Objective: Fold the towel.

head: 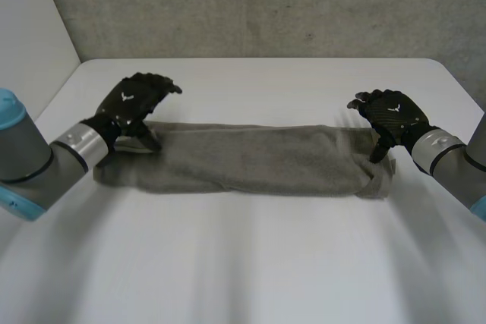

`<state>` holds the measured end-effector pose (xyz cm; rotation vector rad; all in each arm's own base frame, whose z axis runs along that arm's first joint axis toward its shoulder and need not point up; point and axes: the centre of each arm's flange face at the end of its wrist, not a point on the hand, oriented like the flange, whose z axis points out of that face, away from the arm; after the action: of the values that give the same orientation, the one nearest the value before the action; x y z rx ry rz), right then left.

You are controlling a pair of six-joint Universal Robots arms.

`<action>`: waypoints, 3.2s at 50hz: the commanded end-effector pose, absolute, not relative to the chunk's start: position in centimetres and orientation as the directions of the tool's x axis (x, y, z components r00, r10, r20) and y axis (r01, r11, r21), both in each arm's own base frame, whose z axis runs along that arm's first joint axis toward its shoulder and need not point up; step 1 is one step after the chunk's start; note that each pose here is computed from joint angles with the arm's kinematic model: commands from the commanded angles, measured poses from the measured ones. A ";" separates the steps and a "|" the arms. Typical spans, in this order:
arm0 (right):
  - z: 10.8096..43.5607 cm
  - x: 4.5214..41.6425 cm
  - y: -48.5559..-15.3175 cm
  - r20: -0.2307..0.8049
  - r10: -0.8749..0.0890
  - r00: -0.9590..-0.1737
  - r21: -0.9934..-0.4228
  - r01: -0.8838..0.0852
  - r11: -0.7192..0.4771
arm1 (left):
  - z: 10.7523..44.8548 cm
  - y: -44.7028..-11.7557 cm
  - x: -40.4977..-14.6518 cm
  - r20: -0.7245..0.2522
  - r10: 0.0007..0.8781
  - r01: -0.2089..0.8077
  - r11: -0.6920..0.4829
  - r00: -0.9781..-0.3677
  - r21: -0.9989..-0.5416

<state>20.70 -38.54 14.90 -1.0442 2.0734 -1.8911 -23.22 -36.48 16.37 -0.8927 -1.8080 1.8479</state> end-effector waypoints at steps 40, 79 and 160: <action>16.4 20.4 -35.7 0.379 -0.583 -0.718 -0.894 -0.448 -0.029 | 12.6 -43.8 -20.5 -0.500 0.322 0.457 -0.203 -0.804 -0.866; 11.8 18.3 -31.1 0.227 -0.529 -0.818 -0.900 -0.383 0.206 | 12.9 -33.8 -17.9 -0.378 0.410 0.440 0.065 -0.830 -0.896; 14.2 10.3 -33.2 0.314 -0.397 -0.863 -0.878 -0.422 0.224 | 12.3 -33.4 -17.7 -0.414 0.446 0.485 0.051 -0.794 -0.873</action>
<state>10.00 -33.97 14.37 -0.8281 2.4569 -1.8477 -17.61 -33.60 12.04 -1.0087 -2.3243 1.9368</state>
